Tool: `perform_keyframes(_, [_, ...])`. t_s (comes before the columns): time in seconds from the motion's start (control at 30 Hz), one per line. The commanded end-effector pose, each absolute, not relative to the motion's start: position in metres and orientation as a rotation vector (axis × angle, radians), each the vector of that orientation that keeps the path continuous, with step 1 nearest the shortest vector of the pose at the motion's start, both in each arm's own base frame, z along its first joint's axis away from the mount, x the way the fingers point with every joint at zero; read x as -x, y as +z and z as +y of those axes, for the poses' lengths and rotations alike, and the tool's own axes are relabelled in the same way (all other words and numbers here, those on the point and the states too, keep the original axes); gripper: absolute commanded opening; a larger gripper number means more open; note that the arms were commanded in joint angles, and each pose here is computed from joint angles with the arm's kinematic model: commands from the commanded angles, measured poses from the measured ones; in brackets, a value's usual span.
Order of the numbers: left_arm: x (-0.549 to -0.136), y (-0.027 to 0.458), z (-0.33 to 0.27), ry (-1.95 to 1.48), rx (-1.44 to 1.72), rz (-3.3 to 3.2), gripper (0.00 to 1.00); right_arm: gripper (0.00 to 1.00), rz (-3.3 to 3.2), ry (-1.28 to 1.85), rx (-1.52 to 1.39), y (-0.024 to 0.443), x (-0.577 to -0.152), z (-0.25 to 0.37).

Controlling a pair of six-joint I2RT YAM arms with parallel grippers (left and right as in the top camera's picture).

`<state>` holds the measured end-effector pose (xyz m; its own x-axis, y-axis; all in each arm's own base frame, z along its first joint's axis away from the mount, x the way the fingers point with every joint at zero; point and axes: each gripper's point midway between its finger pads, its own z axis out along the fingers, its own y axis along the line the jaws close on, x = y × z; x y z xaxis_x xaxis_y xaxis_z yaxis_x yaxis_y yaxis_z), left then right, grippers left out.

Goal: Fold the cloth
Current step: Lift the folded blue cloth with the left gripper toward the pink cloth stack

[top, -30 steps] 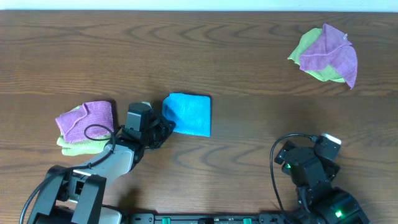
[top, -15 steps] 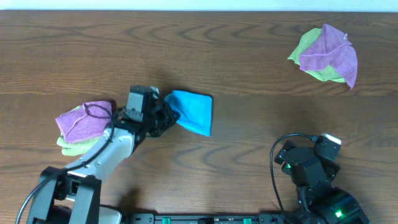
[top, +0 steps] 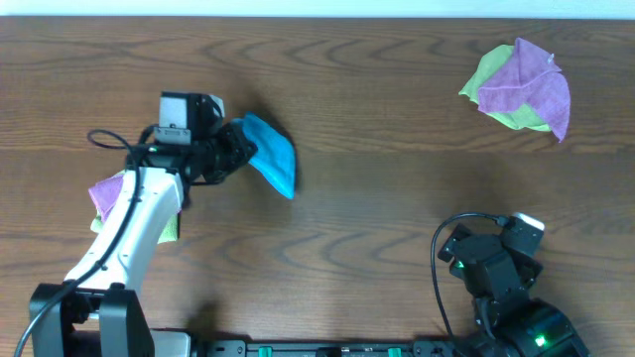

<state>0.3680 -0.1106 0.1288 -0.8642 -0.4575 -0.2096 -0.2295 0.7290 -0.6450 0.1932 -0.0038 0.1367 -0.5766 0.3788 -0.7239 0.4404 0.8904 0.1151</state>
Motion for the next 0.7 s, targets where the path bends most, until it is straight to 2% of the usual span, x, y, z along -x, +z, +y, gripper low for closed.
perform_keyframes(0.0, [-0.379, 0.148, -0.105, -0.912, 0.47, 2.539, 0.06, 0.99, 2.229, -0.109, -0.61, 0.138, -0.193, -0.008])
perform_keyframes(0.3, [-0.395, 0.182, -0.071, -0.842, 0.462, 2.484, 0.06, 0.99, 2.229, -0.109, -0.61, 0.138, -0.193, -0.008])
perform_keyframes(0.67, [-0.386, 0.183, -0.007, -0.81, 0.59, 2.469, 0.06, 0.99, 2.229, -0.109, -0.61, 0.138, -0.193, -0.008])
